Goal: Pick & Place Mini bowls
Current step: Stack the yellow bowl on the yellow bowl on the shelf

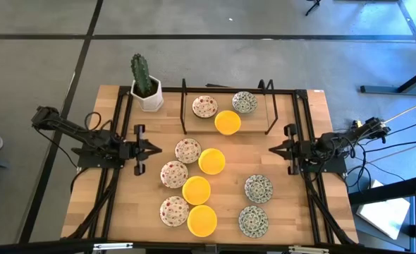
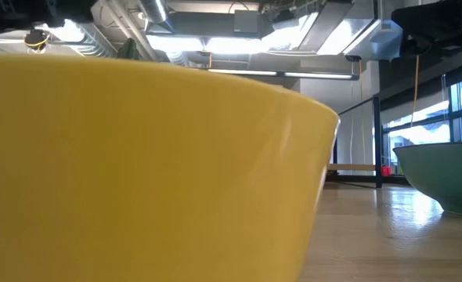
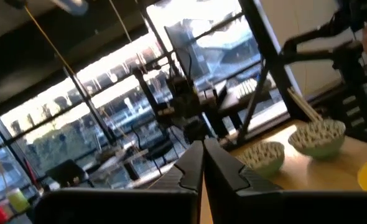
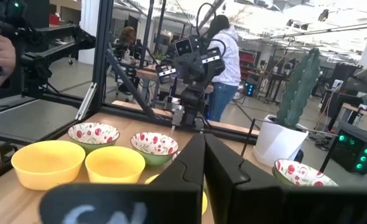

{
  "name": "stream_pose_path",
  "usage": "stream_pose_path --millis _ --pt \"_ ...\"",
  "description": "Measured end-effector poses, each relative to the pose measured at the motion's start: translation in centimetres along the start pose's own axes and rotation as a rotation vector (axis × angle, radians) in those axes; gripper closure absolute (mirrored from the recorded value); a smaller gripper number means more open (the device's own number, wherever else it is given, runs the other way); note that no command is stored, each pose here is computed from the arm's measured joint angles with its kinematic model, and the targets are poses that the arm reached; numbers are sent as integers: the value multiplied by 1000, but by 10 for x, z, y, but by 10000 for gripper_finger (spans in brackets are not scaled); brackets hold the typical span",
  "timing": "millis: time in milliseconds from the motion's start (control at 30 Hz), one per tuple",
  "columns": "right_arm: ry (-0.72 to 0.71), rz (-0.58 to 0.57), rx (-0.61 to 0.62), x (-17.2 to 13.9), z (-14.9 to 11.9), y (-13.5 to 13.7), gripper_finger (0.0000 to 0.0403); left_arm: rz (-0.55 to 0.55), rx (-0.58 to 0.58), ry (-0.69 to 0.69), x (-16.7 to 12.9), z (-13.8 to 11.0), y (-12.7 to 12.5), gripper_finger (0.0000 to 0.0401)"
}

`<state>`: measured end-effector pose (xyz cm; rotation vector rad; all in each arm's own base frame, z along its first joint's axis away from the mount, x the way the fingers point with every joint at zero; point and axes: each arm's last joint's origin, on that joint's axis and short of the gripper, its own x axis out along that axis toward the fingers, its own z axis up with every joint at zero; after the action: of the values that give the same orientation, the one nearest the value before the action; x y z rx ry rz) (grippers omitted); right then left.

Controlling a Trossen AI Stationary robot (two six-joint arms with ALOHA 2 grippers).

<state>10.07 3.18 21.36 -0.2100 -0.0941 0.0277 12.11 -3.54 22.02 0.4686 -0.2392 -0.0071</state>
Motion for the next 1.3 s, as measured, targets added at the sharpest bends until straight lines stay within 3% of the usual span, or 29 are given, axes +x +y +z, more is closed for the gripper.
stream_pose_path --millis 367,467,600,867,1100,1300 --pt "-70 -18 36 0 7 -2 393 134 74 -200 -6 20 14 393" --pt "-149 -26 123 1 15 -3 393 156 56 -221 -7 23 16 391" --pt "-150 7 94 9 15 1 393 170 -8 -207 -8 22 17 392" --pt "117 -77 19 51 35 8 376 156 -23 -164 -7 19 15 395" --pt "344 -57 22 96 82 14 310 142 -15 -142 -6 17 13 396" --pt "510 -17 -23 130 105 27 259 123 -4 -110 -5 14 11 395"
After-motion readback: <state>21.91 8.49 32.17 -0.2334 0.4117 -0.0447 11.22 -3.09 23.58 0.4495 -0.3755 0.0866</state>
